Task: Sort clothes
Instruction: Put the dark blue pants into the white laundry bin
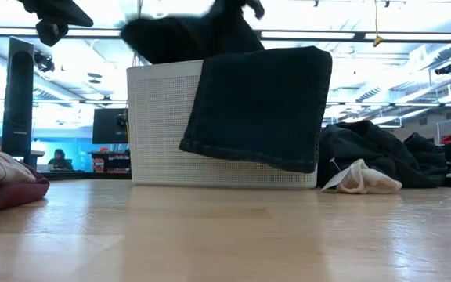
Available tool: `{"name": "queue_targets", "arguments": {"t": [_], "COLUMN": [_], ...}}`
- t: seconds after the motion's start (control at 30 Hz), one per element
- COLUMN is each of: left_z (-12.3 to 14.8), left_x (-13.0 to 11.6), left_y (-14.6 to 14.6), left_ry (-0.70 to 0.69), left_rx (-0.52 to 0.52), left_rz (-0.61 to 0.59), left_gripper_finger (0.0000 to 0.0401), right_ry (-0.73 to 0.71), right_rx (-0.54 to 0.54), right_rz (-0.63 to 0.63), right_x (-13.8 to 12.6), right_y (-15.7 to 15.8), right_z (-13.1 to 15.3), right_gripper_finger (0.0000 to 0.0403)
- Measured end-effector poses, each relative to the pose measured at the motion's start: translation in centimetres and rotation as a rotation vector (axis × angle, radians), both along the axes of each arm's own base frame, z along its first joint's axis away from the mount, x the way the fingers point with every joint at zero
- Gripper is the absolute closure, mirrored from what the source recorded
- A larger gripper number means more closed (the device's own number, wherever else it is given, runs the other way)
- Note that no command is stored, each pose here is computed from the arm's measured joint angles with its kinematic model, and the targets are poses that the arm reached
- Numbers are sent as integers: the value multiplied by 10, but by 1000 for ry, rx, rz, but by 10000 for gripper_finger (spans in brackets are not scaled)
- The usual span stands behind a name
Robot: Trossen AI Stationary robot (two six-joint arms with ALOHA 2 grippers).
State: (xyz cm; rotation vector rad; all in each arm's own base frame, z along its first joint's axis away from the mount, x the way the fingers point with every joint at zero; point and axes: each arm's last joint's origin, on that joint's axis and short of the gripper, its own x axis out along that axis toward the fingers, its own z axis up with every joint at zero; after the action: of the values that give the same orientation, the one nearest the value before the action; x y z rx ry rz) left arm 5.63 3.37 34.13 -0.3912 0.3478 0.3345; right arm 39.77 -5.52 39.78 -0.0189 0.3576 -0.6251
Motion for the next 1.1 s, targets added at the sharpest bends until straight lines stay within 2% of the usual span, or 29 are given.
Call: {"name": "queue_targets", "arguments": {"t": [0.23,0.47,0.73,0.87,1.1], "left_z": [0,0,0,-1,-1], "left_x": [0,-1,-1,-2,-2], "left_y": [0,2,3,4,5], "left_ry": [5,20,32,38,40], "left_rx": [4,23,36,40,32], "left_rz": [13,64,114,139,183], "left_gripper_finger": [400,400,400,400,400], "right_ry": [113,168,282,334,429], "right_rx": [305,468,685,713,613], "right_rz": [-173,-156,-234,-252,-168], "right_x": [-20,-26,-54,-63,-67], "right_y": [-55,-80,-101,-105,-117], "right_z": [-36,-87,-155,-167,-158], "right_gripper_finger": [403,403,403,402,399]}}
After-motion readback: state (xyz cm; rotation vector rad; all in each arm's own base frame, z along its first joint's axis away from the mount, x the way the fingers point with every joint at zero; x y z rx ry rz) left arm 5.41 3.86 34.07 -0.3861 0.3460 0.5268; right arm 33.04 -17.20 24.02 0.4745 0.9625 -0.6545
